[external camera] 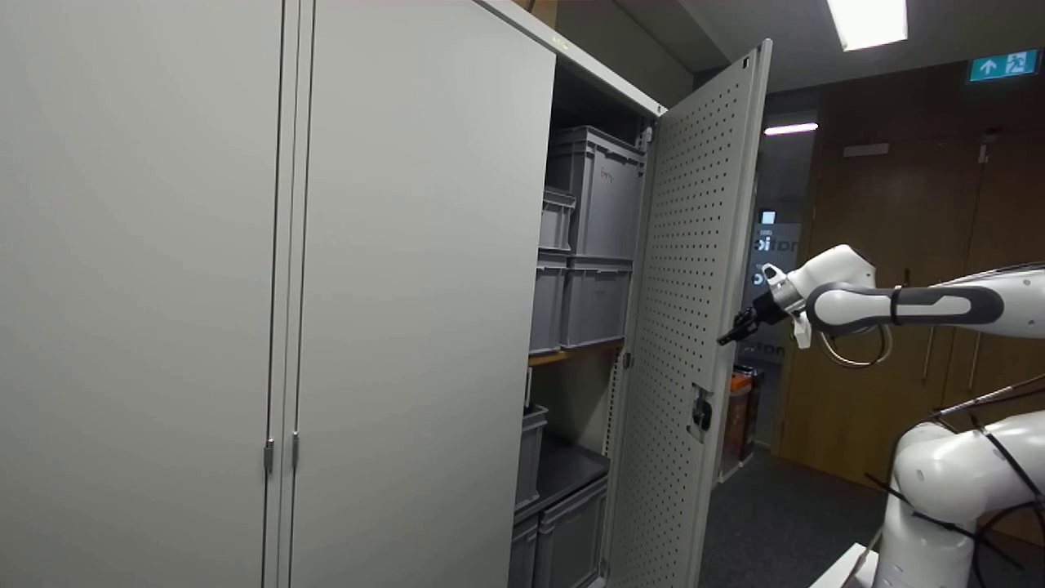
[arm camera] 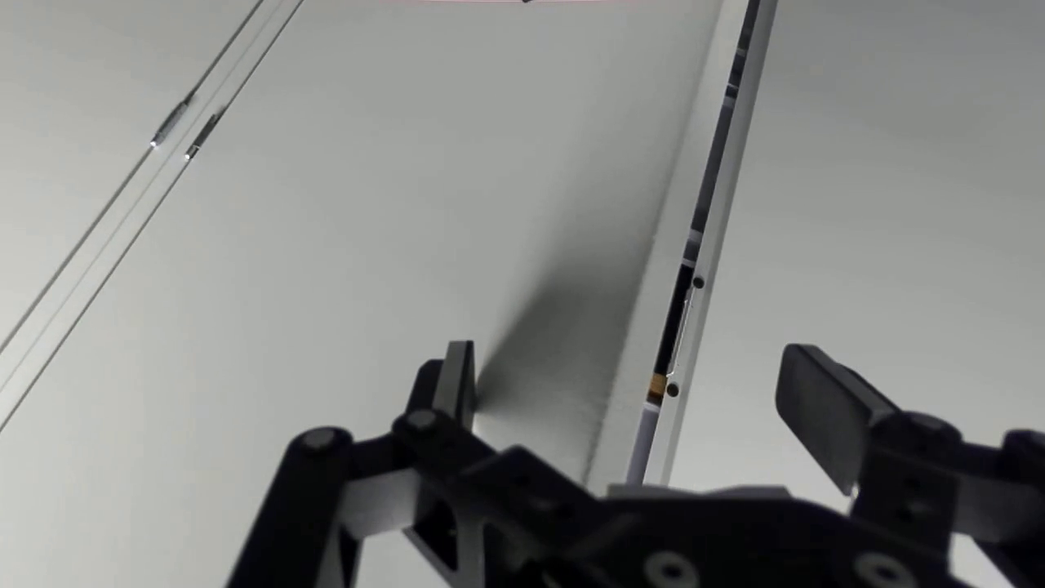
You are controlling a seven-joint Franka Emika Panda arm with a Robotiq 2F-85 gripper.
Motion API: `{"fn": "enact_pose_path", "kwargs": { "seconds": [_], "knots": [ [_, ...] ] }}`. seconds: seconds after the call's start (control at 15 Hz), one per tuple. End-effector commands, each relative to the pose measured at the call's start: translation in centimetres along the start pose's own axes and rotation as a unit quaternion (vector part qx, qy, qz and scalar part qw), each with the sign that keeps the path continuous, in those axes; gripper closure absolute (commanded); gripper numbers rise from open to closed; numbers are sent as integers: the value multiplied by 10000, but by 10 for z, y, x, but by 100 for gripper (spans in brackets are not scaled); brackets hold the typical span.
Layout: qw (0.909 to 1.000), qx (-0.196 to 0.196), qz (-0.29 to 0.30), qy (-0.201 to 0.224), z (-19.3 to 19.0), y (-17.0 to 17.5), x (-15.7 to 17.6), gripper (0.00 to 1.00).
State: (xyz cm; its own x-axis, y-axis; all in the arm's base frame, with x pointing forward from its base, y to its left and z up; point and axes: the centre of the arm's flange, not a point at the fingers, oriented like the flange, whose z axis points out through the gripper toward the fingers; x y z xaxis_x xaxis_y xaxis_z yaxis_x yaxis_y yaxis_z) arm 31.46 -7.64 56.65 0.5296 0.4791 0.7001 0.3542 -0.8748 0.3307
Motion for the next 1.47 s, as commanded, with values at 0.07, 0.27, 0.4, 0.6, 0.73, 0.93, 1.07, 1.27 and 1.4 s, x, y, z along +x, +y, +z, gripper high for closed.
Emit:
{"fn": "enact_pose_path", "kwargs": {
  "seconds": [0.07,0.27,0.4,0.6,0.73,0.93,1.07,1.27,1.4],
  "knots": [
    [9994,136,-258,206,7,-2,24,0],
    [9989,216,-359,232,10,-8,32,0],
    [9984,257,-437,247,13,-11,39,0],
    [9975,343,-554,269,18,-16,51,0],
    [9969,400,-621,266,21,-19,58,0],
    [9957,500,-729,270,26,-24,71,0],
    [9948,564,-805,280,30,-26,79,0],
    [9935,634,-899,295,34,-28,89,0],
    [9928,677,-945,297,37,-28,94,0]
  ]
}}
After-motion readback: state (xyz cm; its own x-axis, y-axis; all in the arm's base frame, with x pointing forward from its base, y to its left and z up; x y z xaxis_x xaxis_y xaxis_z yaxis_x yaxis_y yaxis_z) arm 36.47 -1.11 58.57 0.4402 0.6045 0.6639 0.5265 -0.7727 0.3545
